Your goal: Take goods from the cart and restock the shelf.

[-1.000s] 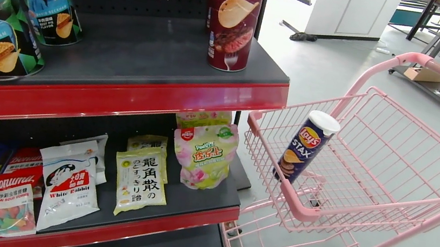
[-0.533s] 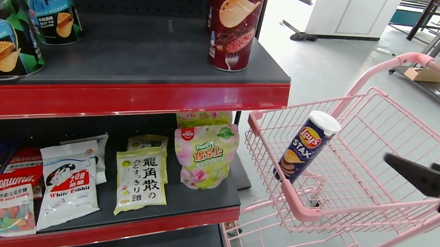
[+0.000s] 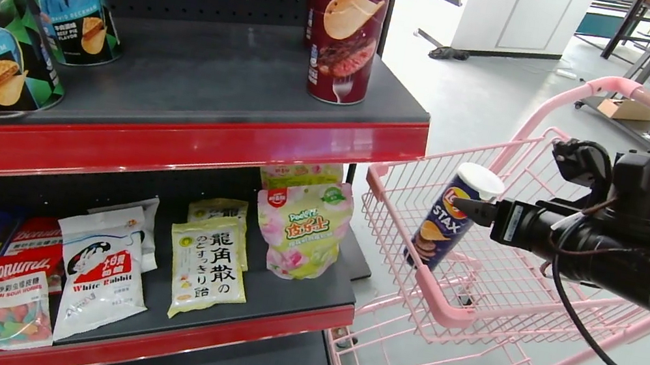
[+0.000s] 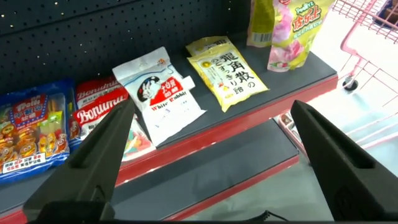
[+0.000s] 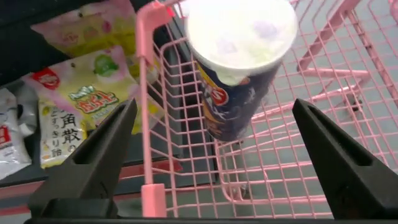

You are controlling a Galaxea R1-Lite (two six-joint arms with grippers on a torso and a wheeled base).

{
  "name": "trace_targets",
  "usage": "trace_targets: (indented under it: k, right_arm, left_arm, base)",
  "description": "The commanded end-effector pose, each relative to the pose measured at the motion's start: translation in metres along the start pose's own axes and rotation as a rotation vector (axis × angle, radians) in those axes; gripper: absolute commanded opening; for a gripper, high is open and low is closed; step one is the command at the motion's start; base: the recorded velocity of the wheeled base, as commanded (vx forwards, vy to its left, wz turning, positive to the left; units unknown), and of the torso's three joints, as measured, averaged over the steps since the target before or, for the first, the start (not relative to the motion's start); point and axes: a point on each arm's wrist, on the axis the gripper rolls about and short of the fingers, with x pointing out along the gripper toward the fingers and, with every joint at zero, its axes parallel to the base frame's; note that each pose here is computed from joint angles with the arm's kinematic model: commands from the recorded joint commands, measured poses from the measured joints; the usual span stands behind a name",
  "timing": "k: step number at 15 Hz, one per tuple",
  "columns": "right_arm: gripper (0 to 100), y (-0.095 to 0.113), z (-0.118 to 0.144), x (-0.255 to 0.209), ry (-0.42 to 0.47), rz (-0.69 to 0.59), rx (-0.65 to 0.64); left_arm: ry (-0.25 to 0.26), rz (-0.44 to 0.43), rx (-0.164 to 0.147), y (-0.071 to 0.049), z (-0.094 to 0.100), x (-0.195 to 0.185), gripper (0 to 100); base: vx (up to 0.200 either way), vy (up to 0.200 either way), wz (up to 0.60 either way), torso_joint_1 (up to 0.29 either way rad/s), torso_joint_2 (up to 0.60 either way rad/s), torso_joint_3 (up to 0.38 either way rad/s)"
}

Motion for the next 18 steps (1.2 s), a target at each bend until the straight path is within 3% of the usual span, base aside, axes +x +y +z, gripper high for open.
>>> trace_targets:
  k: [1,9,18]
  right_arm:
    - [100,-0.005,-0.010,-0.001,0.031,-0.019,0.001]
    - [100,-0.013,-0.038,0.056,-0.039,0.060,0.004]
    - [100,-0.028,-0.027,0.104,-0.103,0.059,-0.043]
  left_arm:
    - [0.011,-0.006,0.000,0.000,-0.002,0.001,100]
    - [0.003,-0.007,0.000,0.000,-0.001,0.000,100]
    - [0.014,-0.005,0.000,0.000,-0.001,0.001,100]
  base:
    - [0.000,0.000,0.00,0.000,0.00,0.000]
    - [0.000,0.000,0.00,0.000,0.00,0.000]
    - [0.000,0.000,0.00,0.000,0.00,0.000]
